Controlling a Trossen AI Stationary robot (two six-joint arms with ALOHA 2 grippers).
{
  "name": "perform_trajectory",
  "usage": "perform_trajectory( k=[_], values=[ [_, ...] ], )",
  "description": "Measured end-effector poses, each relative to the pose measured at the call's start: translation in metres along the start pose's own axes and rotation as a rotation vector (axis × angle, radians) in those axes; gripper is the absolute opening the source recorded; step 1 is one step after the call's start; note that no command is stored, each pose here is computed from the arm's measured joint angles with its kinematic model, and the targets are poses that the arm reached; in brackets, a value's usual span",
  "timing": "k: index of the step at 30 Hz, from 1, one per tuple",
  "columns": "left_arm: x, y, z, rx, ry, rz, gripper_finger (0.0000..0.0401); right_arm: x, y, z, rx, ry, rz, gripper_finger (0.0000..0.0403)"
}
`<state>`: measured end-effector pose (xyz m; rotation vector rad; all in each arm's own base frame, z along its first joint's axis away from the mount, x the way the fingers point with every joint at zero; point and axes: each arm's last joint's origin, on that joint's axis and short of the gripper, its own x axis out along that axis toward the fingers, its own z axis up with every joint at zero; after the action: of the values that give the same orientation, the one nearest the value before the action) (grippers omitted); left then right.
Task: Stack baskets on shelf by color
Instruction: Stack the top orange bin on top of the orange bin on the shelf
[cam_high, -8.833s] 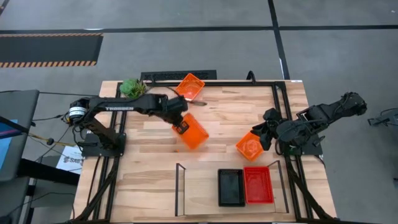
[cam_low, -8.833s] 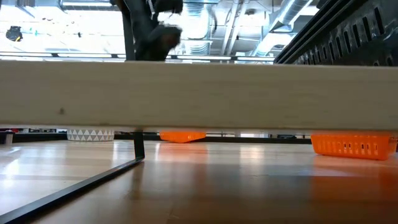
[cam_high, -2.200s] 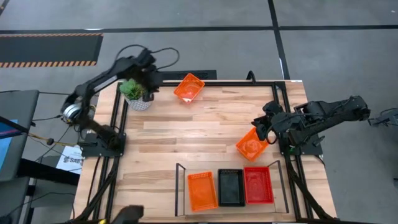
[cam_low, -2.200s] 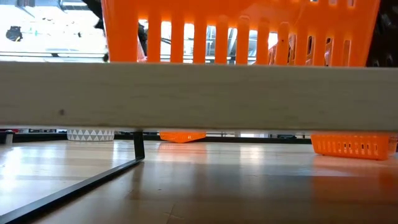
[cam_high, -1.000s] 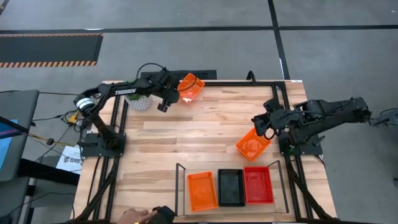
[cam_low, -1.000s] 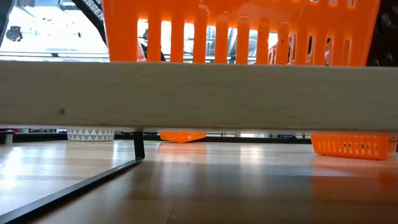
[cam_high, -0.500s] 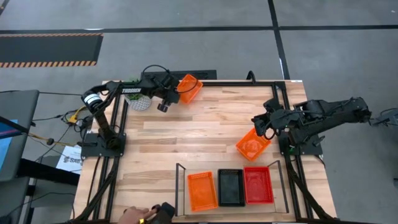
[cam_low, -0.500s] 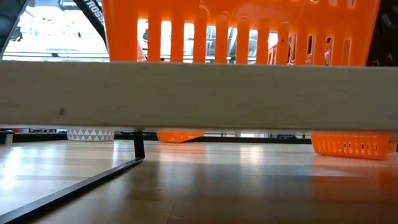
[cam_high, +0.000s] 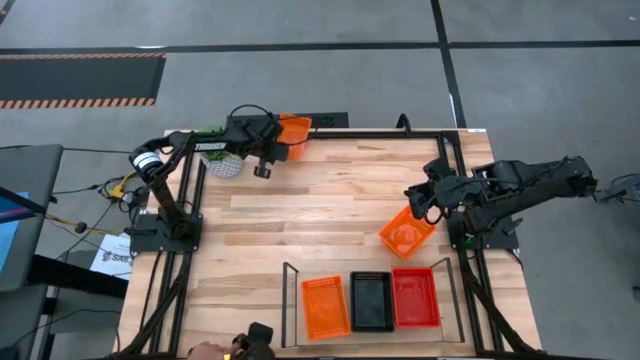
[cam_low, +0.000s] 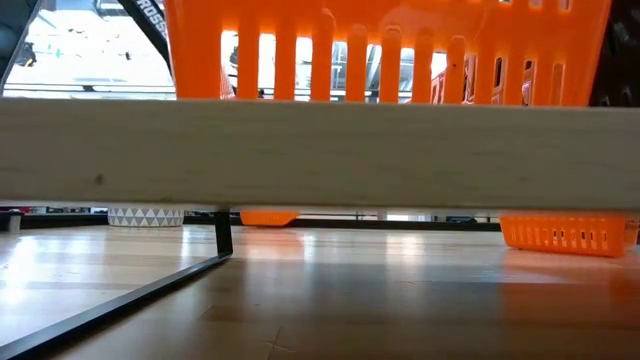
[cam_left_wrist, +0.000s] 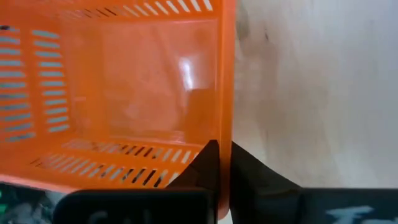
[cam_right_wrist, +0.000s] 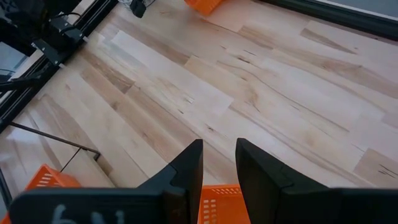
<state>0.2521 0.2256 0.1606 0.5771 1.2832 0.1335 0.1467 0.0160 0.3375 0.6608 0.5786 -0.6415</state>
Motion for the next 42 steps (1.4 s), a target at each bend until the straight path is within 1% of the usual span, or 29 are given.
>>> perform_trajectory(
  k=[4,9,12,14,16,19,21,23,25,27,29,31,34,37,42],
  values=[
    [-0.016,0.003,0.002,-0.077,0.021,-0.018,0.0000,0.000,0.000,0.000,-0.004,0.000,0.000,0.0118],
    [-0.056,0.017,0.008,-0.231,-0.007,0.052,0.0000,0.000,0.000,0.000,-0.006,0.000,0.000,0.0118],
    [-0.092,0.023,0.014,-0.294,-0.008,0.134,0.0000,0.000,0.000,0.000,-0.006,0.000,0.000,0.0118],
    [-0.122,0.024,0.021,-0.356,-0.024,0.181,0.0000,0.000,0.000,0.000,-0.019,-0.001,0.000,0.0118],
    [-0.155,0.022,0.029,-0.441,-0.085,0.202,0.0000,0.000,0.000,0.000,-0.026,0.000,0.000,0.0118],
    [-0.204,0.012,0.042,-0.578,-0.222,0.203,0.0000,0.000,0.000,0.000,-0.027,-0.001,0.000,0.0118],
    [-0.235,0.000,0.052,-0.666,-0.339,0.180,0.0000,0.000,0.000,0.000,-0.028,-0.001,0.000,0.0118],
    [-0.260,-0.014,0.063,-0.730,-0.454,0.138,0.0000,0.000,0.000,0.000,-0.029,0.000,0.000,0.0118],
    [-0.280,-0.031,0.077,-0.752,-0.546,0.076,0.0000,0.000,0.000,0.000,-0.031,0.003,0.003,0.0118],
    [-0.296,-0.049,0.093,-0.750,-0.643,0.007,0.0000,0.000,0.001,-0.001,-0.046,0.023,0.016,0.0118],
    [-0.311,-0.069,0.110,-0.749,-0.741,-0.030,0.0000,0.000,0.001,-0.001,-0.053,0.038,0.026,0.0118],
    [-0.323,-0.089,0.127,-0.760,-0.830,-0.046,0.0000,0.000,0.001,-0.001,-0.053,0.043,0.029,0.0118],
    [-0.332,-0.124,0.151,-0.752,-0.895,-0.081,0.0000,0.000,0.001,-0.001,-0.051,0.045,0.031,0.0118],
    [-0.335,-0.158,0.173,-0.757,-0.932,-0.141,0.0000,0.000,0.001,-0.001,-0.048,0.047,0.031,0.0118],
    [-0.321,-0.216,0.205,-0.760,-0.914,-0.260,0.0000,0.000,0.001,-0.002,-0.048,0.069,0.044,0.0118]
  ],
)
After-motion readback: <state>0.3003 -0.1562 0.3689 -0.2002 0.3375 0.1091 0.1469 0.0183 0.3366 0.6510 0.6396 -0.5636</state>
